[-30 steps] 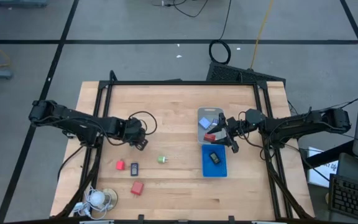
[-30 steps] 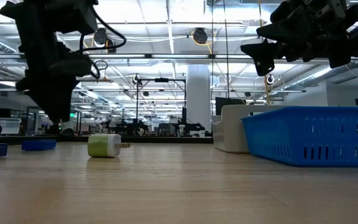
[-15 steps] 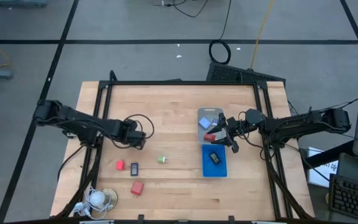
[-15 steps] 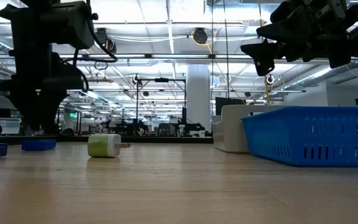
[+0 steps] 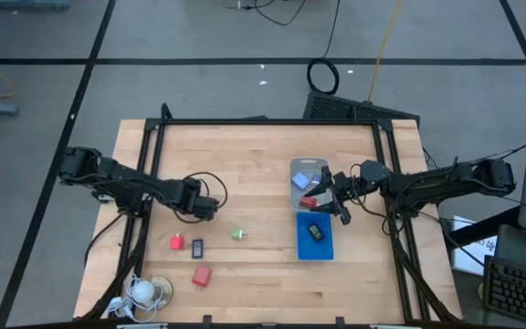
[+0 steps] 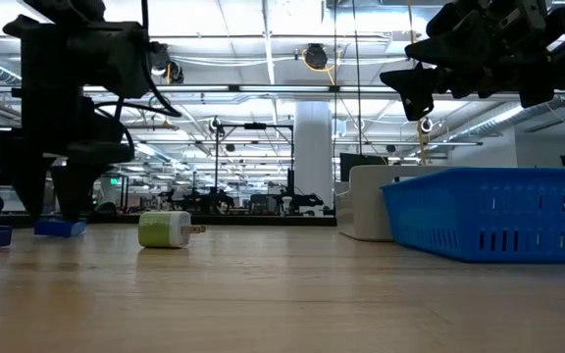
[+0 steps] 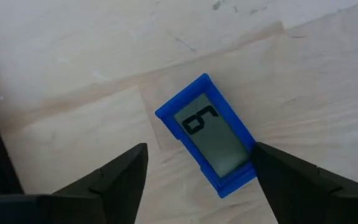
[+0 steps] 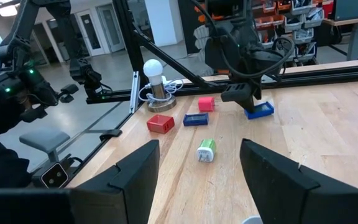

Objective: Pick & Place Office items
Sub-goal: Put the top blue digital clock into the blue bin

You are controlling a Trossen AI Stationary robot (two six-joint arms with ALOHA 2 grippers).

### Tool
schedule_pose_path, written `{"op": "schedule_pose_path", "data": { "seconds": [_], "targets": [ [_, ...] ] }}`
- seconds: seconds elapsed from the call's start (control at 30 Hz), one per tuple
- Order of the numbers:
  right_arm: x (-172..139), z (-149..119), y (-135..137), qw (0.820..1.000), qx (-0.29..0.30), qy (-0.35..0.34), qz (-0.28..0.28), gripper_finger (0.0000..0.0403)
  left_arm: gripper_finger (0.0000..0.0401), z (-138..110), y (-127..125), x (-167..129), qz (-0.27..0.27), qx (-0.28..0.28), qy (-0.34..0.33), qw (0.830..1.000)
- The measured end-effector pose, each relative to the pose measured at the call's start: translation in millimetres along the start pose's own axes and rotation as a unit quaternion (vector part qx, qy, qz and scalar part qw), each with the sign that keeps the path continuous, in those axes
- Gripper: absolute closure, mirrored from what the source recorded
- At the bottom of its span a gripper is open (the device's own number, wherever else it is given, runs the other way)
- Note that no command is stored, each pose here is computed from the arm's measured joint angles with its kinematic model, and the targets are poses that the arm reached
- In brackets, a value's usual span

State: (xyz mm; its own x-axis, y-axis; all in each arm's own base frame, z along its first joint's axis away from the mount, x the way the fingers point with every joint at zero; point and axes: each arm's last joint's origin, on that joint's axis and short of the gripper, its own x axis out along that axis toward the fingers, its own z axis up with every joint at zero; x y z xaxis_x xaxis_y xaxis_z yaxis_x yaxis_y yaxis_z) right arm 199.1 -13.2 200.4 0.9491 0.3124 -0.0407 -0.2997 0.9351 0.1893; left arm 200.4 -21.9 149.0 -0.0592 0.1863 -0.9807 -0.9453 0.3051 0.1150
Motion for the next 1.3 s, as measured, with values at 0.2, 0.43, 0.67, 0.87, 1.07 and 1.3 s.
{"op": "schedule_pose_path", "data": {
  "seconds": [0.2,0.43,0.67,0.87,1.07,1.3],
  "targets": [
    [0,0,0,1.0,0.0,0.0,0.0,0.0188,0.0111,-1,-3,3,-0.014,0.011,0.01,1.0],
    [0,0,0,1.0,0.001,0.001,0.0,0.0188,0.0132,3,-10,1,-0.053,0.07,-0.005,0.996],
    [0,-1,0,1.0,0.001,0.003,-0.001,0.0188,0.0146,7,-17,0,-0.065,0.218,-0.072,0.971],
    [0,0,0,1.0,0.0,0.001,-0.001,0.0188,0.0153,17,-34,-4,-0.173,0.202,-0.075,0.961],
    [0,0,0,1.0,-0.001,0.001,-0.002,0.0188,0.0166,21,-46,-10,-0.246,0.185,-0.091,0.947],
    [0,0,0,1.0,-0.001,0.001,-0.002,0.0188,0.0182,22,-47,-7,-0.236,0.134,-0.089,0.958]
  ]
}}
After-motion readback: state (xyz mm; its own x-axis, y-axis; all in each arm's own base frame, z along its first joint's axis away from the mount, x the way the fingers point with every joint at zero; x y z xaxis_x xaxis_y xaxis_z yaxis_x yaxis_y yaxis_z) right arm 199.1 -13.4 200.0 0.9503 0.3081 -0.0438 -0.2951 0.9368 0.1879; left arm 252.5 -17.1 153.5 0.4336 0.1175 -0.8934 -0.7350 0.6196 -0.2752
